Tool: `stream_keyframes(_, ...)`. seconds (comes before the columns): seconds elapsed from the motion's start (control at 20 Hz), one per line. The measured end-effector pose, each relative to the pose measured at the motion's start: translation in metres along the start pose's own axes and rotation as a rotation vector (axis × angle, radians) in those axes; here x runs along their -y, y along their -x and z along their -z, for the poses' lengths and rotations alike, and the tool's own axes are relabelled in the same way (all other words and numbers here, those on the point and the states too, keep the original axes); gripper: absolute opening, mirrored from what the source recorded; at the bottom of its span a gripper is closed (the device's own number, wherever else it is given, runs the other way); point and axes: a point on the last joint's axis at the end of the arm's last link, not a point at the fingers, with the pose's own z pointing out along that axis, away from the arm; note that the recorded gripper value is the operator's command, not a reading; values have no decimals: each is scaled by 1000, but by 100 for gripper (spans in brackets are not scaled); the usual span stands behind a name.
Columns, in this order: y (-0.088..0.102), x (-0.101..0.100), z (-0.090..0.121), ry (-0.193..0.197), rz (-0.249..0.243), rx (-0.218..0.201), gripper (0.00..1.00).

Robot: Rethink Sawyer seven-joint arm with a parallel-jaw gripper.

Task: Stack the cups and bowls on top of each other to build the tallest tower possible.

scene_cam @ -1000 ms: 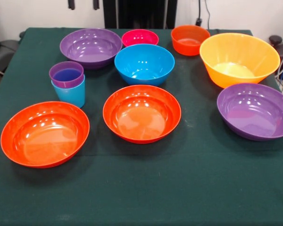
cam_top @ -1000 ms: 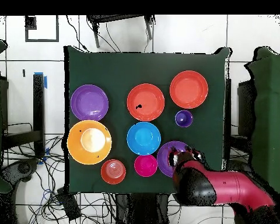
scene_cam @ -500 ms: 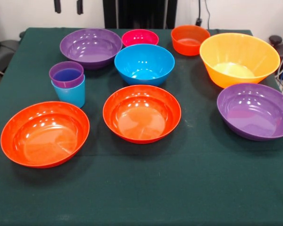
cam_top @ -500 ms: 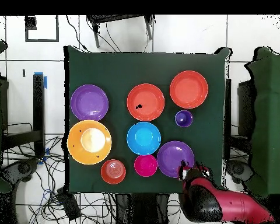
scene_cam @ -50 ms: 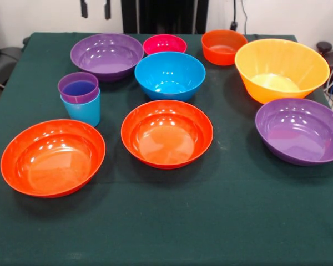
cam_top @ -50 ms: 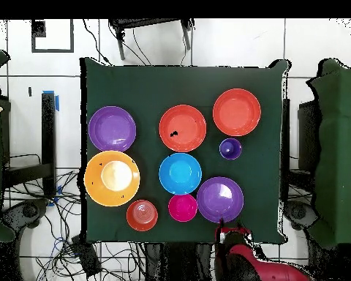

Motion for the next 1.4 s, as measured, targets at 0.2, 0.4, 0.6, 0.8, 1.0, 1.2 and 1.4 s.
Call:
stream_keyframes(0.2, -29, -18, 9, 3, -14, 0, 100)
stream_keyframes(0.4, -56, -42, 22, 12, -13, -13, 100)
stream_keyframes(0.6, -76, -70, 41, 28, 9, -47, 100)
stream_keyframes(0.8, -84, -84, 51, 35, 24, -76, 100)
stream_keyframes(1.0, -83, -90, 52, 24, 25, -78, 100)
stream_keyframes(1.2, -82, -96, 48, 15, 3, -71, 100)
stream_keyframes(1.4, -82, -100, 44, 13, -19, -60, 100)
